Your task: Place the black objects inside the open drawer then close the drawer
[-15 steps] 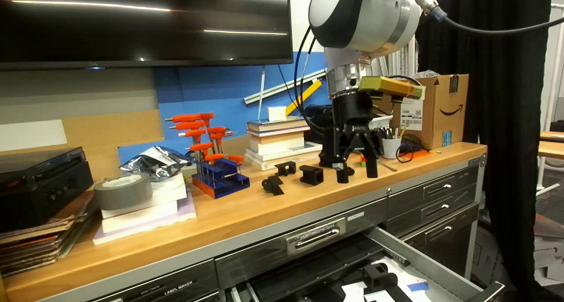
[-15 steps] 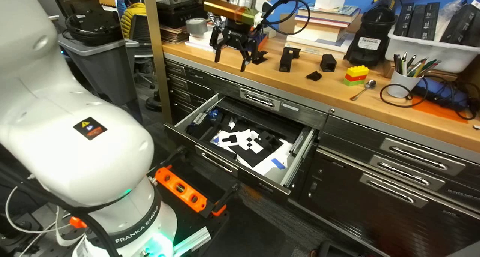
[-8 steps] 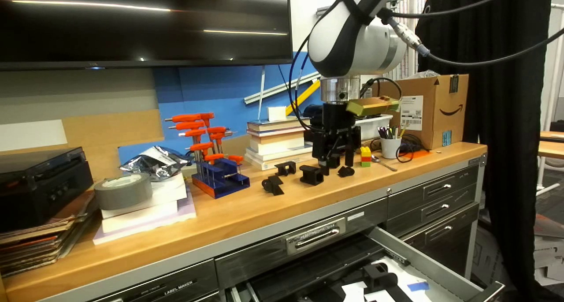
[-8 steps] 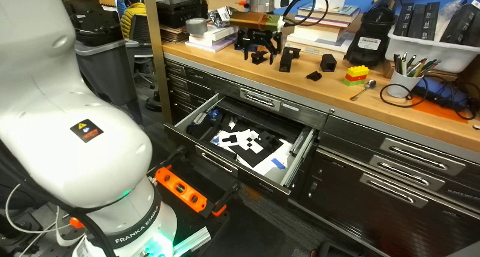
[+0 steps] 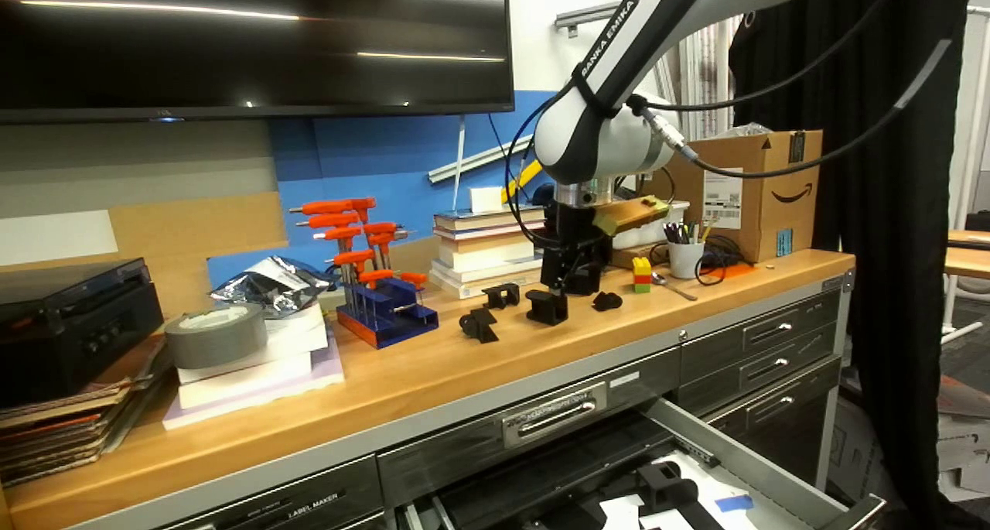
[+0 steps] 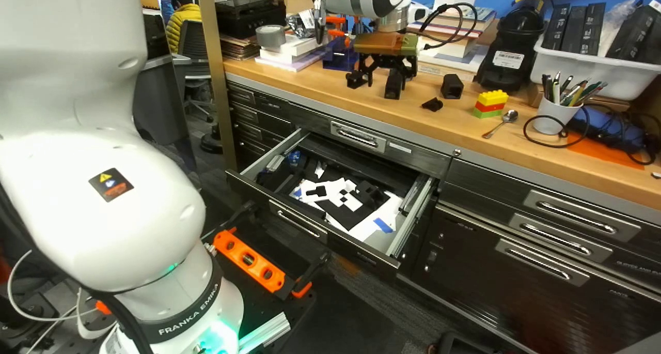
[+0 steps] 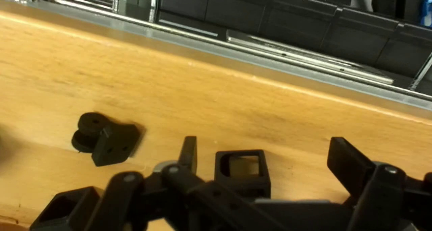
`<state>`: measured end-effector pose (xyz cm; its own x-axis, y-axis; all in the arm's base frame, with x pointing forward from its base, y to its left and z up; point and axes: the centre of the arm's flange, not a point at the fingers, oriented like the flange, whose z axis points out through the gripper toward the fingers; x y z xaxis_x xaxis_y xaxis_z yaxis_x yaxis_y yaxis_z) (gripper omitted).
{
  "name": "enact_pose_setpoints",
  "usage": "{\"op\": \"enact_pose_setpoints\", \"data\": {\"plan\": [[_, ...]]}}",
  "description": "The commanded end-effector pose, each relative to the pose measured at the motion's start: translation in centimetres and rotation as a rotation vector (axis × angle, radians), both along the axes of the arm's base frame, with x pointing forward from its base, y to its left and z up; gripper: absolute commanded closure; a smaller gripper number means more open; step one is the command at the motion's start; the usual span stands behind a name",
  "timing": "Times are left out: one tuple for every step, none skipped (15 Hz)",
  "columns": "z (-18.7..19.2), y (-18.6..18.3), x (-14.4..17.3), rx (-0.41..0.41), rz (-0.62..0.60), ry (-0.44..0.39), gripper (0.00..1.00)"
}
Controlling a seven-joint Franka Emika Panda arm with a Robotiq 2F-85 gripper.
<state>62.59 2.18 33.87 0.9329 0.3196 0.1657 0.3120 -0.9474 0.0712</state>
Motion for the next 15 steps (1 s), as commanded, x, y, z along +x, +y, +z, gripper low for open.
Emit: {"op": "enact_pose_setpoints", "data": {"plan": [[0.2, -0.2, 5.0, -0.005, 0.039, -0.036, 0.0], [0.2, -0.2, 5.7, -0.001, 0.044, -0.039, 0.0], [0.2, -0.2, 6.3, 0.002, 0.048, -0.043, 0.0], [0.2, -0.3, 6.8, 0.005, 0.057, -0.048, 0.0], [0.1, -0.4, 7.3, 0.007, 0.06, -0.049, 0.0], [0.0, -0.5, 7.7, 0.008, 0.064, -0.049, 0.0], [-0.2, -0.7, 8.0, 0.008, 0.067, -0.045, 0.0], [-0.4, -0.9, 8.3, 0.01, 0.071, -0.036, 0.0], [-0.6, -1.1, 8.6, 0.016, 0.077, -0.024, 0.0], [-0.8, -1.3, 8.8, 0.022, 0.085, -0.015, 0.0], [-1.1, -1.4, 9.1, 0.028, 0.092, 0.0, 0.0], [-1.2, -1.6, 9.2, 0.032, 0.097, 0.011, 0.0], [-1.5, -1.6, 9.4, 0.034, 0.1, 0.023, 0.0], [-1.6, -1.7, 9.5, 0.039, 0.107, 0.035, 0.0], [-1.8, -1.8, 9.7, 0.044, 0.11, 0.047, 0.0]]}}
